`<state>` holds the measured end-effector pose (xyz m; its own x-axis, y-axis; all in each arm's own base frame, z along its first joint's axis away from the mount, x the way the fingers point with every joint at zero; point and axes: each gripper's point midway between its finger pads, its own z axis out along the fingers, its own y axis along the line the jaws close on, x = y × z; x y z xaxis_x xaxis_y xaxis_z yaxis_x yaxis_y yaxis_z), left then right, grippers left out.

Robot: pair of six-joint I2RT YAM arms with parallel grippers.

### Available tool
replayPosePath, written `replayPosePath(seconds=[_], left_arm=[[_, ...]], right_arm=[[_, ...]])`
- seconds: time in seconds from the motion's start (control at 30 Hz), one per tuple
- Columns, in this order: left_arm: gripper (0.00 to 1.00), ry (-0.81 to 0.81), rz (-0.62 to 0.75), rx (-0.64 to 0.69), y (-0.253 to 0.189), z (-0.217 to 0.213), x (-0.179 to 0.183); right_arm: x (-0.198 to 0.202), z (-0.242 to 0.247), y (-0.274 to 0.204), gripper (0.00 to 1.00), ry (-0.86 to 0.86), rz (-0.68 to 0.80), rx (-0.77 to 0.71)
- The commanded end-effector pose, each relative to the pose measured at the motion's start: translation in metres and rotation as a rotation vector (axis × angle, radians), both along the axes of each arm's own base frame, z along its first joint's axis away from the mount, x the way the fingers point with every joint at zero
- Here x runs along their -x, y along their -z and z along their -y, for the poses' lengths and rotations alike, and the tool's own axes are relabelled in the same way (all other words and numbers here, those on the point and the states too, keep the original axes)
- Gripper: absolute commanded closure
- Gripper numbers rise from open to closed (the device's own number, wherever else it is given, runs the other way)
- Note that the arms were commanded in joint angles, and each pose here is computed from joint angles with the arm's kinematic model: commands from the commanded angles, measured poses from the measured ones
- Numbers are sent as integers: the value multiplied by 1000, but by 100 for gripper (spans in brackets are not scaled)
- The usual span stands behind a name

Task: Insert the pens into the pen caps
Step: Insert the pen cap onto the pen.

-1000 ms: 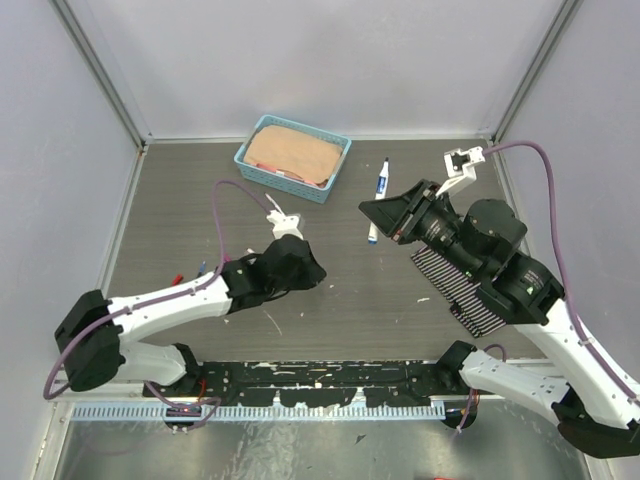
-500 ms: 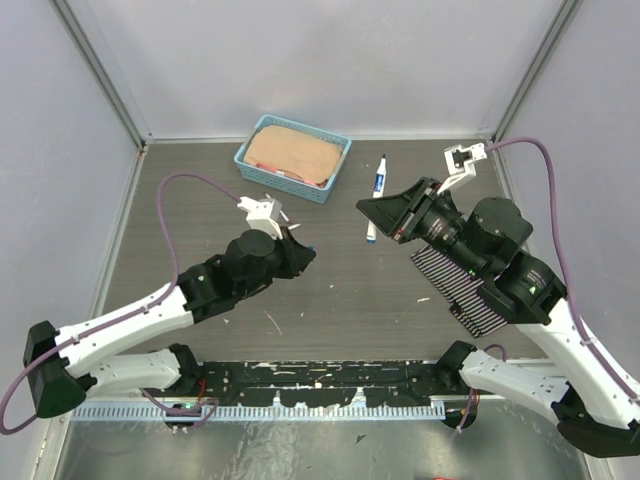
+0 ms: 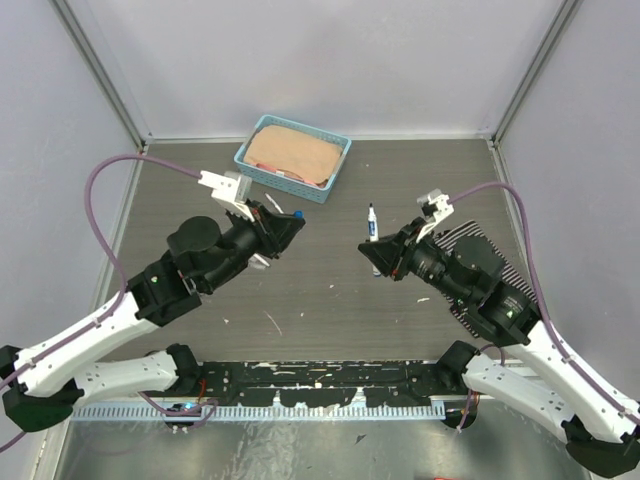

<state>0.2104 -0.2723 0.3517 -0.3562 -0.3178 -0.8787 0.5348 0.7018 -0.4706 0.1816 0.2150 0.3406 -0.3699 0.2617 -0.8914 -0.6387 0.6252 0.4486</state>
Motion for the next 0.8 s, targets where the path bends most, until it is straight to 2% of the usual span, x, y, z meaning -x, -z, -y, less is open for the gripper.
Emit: replayPosePath(seconds=[0.0, 0.1, 0.2, 0.37, 0.47, 0.6, 0.77], left_arm=[[100, 76, 109, 50, -52, 1, 12], [100, 127, 124, 58, -64, 5, 19], [100, 176, 145, 111, -76, 11, 27], [100, 226, 163, 209, -85, 15, 37], [100, 244, 184, 332, -93, 14, 42], [100, 240, 178, 408, -96, 13, 43], [100, 242, 171, 443, -96, 16, 42]], right_arm=[[-4, -4, -9, 100, -50, 194, 64], [7, -28, 1, 100, -206, 155, 118], [24, -46, -4, 99, -337, 203, 25], [30, -57, -24, 99, -386, 218, -89], [36, -61, -32, 99, -415, 232, -133], [40, -65, -32, 99, -429, 236, -139], [44, -75, -24, 99, -477, 219, -125]])
